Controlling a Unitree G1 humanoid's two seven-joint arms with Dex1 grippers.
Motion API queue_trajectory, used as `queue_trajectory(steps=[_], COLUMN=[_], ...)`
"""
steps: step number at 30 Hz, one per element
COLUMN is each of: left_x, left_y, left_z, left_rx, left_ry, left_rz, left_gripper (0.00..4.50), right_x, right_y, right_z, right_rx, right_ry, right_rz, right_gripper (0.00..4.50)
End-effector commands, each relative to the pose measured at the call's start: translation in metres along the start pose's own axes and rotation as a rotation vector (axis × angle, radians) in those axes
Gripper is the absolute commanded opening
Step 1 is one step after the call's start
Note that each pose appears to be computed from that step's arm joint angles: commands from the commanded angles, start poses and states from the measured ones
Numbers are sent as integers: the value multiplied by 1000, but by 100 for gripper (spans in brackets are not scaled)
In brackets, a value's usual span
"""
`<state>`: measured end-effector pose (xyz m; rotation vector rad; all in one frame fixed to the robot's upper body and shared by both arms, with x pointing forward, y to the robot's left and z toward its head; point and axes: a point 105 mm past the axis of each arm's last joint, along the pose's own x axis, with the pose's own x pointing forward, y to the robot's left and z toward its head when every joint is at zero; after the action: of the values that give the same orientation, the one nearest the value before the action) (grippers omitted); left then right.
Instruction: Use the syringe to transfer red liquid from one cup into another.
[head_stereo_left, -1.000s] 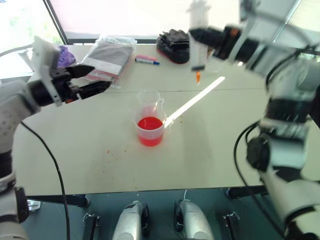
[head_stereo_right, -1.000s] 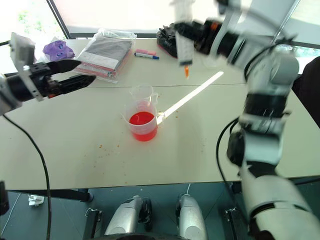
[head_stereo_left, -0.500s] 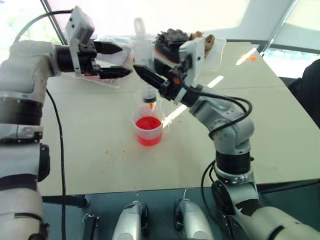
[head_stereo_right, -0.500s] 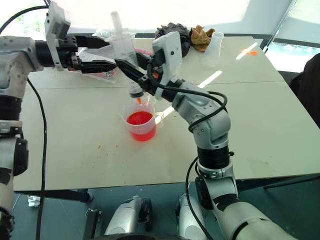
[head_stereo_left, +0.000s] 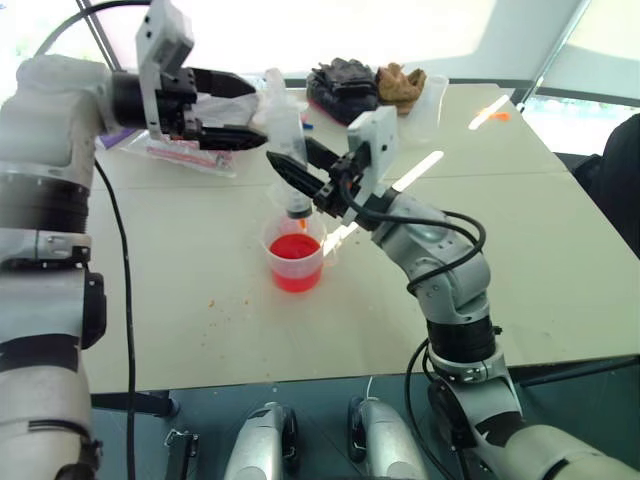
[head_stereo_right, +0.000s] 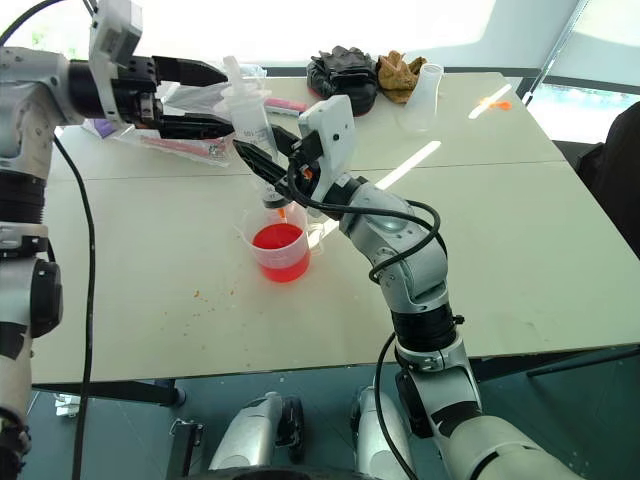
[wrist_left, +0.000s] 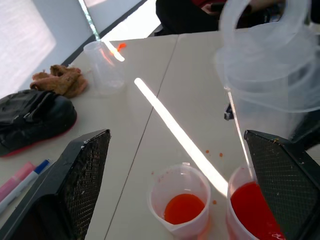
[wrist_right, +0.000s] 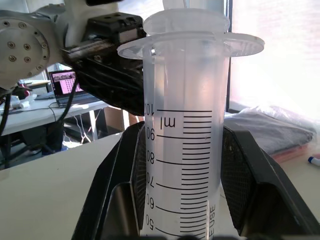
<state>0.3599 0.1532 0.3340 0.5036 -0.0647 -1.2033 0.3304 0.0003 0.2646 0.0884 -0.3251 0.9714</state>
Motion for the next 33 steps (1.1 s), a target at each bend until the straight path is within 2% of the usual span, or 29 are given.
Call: queue_trajectory(steps=[1, 7, 10, 17, 21, 33], left_x=[-24, -35, -27, -6, 4, -14], left_y=[5, 11, 11, 9, 7, 8], left_z=[31, 46, 51, 48, 39, 37], left_rx=[95, 130, 134, 134, 149, 121], left_ry=[-18, -35, -70, -106, -78, -58], left_rz=[46, 98, 97, 67, 51, 68], left_gripper=[450, 450, 450, 450, 450, 450], right_x=[1, 3, 4, 5, 6, 6], right_y=[5, 5, 8, 13, 14, 8], right_z=[0, -6, -9, -11, -9, -9], right_rx=[-24, -18, -11, -4, -2, 35], right_ry=[-27, -23, -18, -18, -25, -34], right_rz=[5, 4, 12, 24, 23, -6], right_gripper=[147, 147, 147, 147, 147, 147])
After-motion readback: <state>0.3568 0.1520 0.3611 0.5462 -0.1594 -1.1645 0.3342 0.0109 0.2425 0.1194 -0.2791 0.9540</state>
